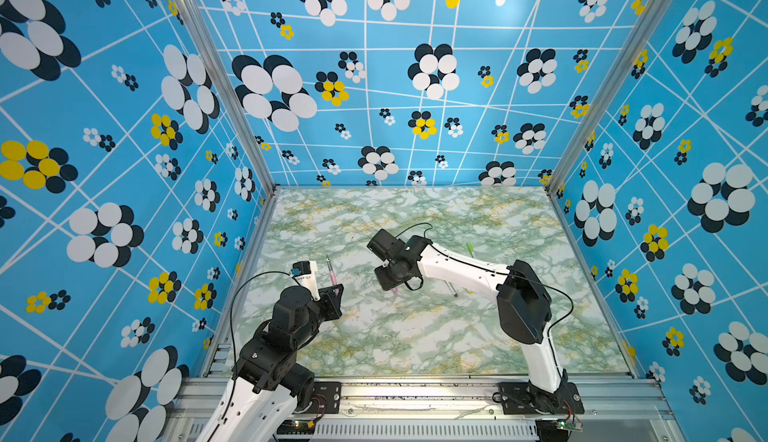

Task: Insert the pens into the pen caps
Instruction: 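Grasp the pink cap on the table with the right gripper and lift it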

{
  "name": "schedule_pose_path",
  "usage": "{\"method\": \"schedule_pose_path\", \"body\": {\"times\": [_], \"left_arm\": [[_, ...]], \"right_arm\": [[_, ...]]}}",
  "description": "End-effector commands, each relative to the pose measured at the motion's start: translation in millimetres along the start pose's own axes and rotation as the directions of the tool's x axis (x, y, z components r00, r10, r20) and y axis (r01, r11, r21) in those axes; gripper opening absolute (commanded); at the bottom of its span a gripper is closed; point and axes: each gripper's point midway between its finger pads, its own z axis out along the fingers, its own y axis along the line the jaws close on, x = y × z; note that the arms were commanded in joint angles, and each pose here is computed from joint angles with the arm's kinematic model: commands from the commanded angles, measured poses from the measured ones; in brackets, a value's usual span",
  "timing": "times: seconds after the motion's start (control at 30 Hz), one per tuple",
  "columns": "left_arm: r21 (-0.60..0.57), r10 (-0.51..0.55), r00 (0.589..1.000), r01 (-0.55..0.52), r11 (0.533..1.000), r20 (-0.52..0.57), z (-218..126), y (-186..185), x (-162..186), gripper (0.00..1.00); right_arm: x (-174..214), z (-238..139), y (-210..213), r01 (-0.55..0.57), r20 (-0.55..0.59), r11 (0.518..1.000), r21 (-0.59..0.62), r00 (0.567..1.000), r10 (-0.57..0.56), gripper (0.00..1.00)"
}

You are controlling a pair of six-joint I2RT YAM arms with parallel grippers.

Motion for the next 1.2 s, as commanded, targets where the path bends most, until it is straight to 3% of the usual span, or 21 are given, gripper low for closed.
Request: {"method": "schedule_pose_path", "body": {"times": [0.0, 0.8, 1.17], "left_arm": [[-0.039, 0.017, 1.0, -0.017, 0.999, -0.013, 0.3, 11.0, 6.0, 0.0], [-0.015, 0.043, 0.999, -0.043, 0.999, -0.016, 2.4, 5.0, 2.4, 0.0], [-0.005, 0.037, 0.999, -0.037, 0.999, -0.02, 4.1, 4.0, 3.6, 0.0]], "right_arm": [[12.4, 16.3, -13.3, 0.036, -0.076, 0.995, 0.095, 0.997, -0.029, 0.41], [28.4, 70.8, -28.0, 0.036, -0.17, 0.979, 0.2, 0.985, -0.001, 0.32], [29.1, 68.5, -33.8, -0.081, -0.166, 0.987, 0.14, 0.981, 0.104, 0.2]]}}
